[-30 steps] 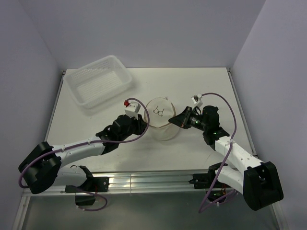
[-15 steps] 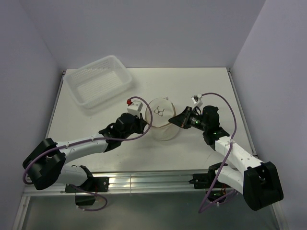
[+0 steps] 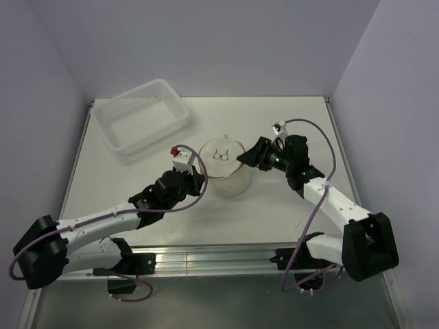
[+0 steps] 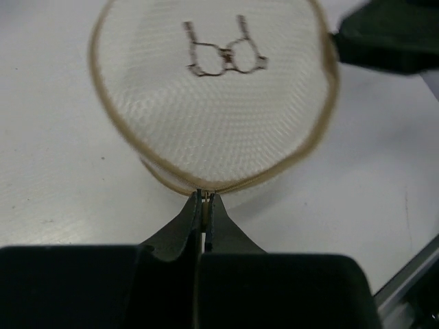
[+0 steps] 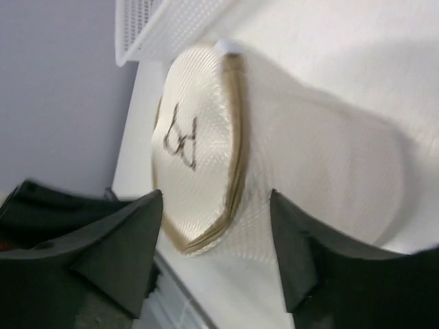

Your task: Place the bra in the laundry bag and zip it closed

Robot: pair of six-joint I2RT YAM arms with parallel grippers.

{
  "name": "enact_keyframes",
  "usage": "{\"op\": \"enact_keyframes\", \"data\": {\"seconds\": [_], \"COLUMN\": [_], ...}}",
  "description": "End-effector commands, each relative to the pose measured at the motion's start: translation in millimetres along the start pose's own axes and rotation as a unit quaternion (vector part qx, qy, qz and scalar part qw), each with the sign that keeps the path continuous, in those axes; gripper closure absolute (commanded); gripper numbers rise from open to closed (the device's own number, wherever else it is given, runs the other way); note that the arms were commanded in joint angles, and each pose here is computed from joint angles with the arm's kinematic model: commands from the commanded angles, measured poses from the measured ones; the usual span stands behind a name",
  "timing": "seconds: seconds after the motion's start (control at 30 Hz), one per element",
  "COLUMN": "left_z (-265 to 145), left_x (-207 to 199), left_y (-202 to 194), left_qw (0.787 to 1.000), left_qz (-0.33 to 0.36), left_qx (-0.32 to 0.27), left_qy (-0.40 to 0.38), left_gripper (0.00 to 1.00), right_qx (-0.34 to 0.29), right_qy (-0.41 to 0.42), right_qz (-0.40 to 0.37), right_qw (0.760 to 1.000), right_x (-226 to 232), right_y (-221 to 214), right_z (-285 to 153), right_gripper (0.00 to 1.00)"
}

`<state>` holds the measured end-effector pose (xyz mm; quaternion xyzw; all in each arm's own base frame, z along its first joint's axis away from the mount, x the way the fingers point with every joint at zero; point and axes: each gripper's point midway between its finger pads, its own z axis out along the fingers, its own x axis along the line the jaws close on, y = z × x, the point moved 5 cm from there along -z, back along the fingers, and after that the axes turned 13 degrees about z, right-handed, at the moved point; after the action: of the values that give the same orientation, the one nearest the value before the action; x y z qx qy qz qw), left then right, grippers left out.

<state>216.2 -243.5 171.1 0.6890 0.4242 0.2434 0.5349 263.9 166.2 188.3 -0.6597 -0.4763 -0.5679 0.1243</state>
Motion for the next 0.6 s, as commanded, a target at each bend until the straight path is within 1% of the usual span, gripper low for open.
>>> {"op": "enact_keyframes", "data": {"seconds": [0.0, 0.03, 0.07, 0.13, 0.17, 0.2, 0.27, 0.3, 0.33, 0.37, 0.4, 0.43, 0.47, 0.5, 0.53, 0.57], "left_z": [-18, -23, -26, -35, -38, -42, -46, -44, -44, -43, -38, -36, -34, -27, -24, -21], "left_x": [-6, -8, -10, -15, -18, -22, -32, -36, -42, -45, -48, -52, -55, -59, -62, -65], "left_y": [4, 0, 2, 8, 11, 17, 24, 26, 32, 37, 37, 41, 43, 41, 42, 43], "left_qw": [0.999, 0.999, 0.998, 0.996, 0.995, 0.993, 0.989, 0.989, 0.987, 0.986, 0.986, 0.985, 0.984, 0.984, 0.984, 0.984], "left_qz": [-0.023, -0.032, -0.047, -0.075, -0.084, -0.095, -0.119, -0.120, -0.124, -0.131, -0.130, -0.131, -0.132, -0.130, -0.129, -0.129], "left_qx": [-0.024, -0.026, -0.030, -0.045, -0.052, -0.064, -0.076, -0.077, -0.085, -0.095, -0.094, -0.099, -0.103, -0.101, -0.100, -0.099], "left_qy": [0.007, 0.001, -0.005, -0.012, -0.018, -0.025, -0.041, -0.045, -0.049, -0.052, -0.053, -0.062, -0.066, -0.067, -0.070, -0.075], "left_gripper": [1.00, 1.00, 1.00, 1.00, 1.00, 1.00, 1.00, 1.00, 1.00, 1.00, 1.00, 1.00, 1.00, 1.00, 1.00, 1.00], "right_qx": [-0.038, -0.040, -0.034, -0.033, -0.038, -0.040, -0.076, -0.100, -0.116, -0.130, -0.129, -0.119, -0.120, -0.112, -0.101, -0.091], "right_qy": [0.005, 0.013, 0.009, 0.003, -0.012, -0.012, -0.057, -0.048, -0.081, -0.072, -0.071, -0.070, -0.036, -0.025, -0.021, 0.021], "right_qz": [-0.024, -0.029, -0.028, -0.043, -0.046, -0.060, -0.081, -0.094, -0.082, -0.078, -0.069, -0.042, -0.035, -0.025, 0.005, 0.008], "right_qw": [0.999, 0.999, 0.999, 0.999, 0.998, 0.997, 0.992, 0.989, 0.987, 0.986, 0.987, 0.990, 0.991, 0.993, 0.995, 0.996], "right_x": [24, 34, 34, 43, 39, 47, 36, 45, 25, 27, 22, 10, 18, 19, 13, 28], "right_y": [35, 42, 43, 42, 43, 36, 30, 25, 18, 13, 6, -9, -15, -24, -37, -49], "right_z": [11, 14, 18, 17, 17, 13, 6, -6, -12, -23, -27, -26, -29, -27, -24, -21], "right_gripper": [0.26, 0.19, 0.11, 0.07, 0.03, 0.02, 0.01, 0.00, 0.00, 0.00, 0.00, 0.00, 0.00, 0.00, 0.00, 0.00]}}
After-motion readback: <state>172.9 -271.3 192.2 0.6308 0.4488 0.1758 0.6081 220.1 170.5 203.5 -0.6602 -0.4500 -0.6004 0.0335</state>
